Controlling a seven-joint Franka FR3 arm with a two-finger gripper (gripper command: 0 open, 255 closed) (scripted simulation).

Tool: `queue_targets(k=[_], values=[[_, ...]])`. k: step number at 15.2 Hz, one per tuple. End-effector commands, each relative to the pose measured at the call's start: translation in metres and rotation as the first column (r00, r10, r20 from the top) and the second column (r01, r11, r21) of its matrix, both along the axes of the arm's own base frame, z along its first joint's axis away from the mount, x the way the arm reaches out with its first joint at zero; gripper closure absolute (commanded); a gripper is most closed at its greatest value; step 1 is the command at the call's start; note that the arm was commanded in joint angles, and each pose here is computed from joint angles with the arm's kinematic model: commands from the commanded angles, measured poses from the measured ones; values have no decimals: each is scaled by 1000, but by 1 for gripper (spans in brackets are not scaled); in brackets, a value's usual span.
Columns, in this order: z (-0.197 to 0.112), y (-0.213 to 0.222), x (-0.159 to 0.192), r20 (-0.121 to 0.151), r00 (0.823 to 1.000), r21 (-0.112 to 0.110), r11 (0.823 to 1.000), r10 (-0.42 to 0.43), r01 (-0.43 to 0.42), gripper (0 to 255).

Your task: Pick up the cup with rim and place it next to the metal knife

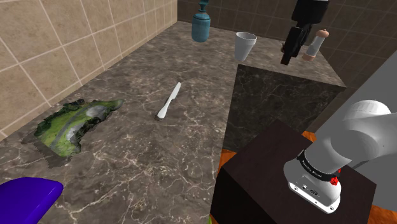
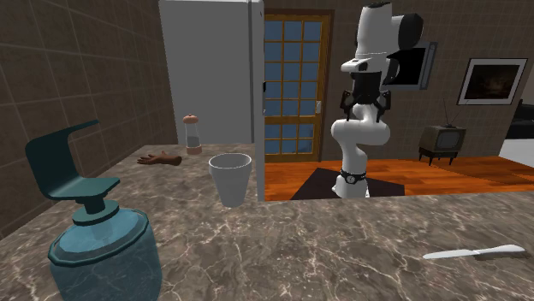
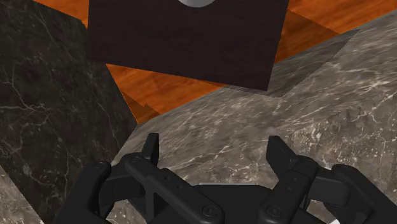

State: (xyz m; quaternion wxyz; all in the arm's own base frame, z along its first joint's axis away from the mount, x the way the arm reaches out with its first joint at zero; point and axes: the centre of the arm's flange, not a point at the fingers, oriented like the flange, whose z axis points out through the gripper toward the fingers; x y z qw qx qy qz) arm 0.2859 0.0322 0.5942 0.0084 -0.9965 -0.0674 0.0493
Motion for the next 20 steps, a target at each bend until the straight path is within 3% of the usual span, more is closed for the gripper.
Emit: queue_targets(k=[1, 20], values=[[0, 0, 0, 0, 1000, 0, 1000, 0, 0, 0], [-36, -134, 205, 8, 1000, -25, 1000, 11, -10, 0]])
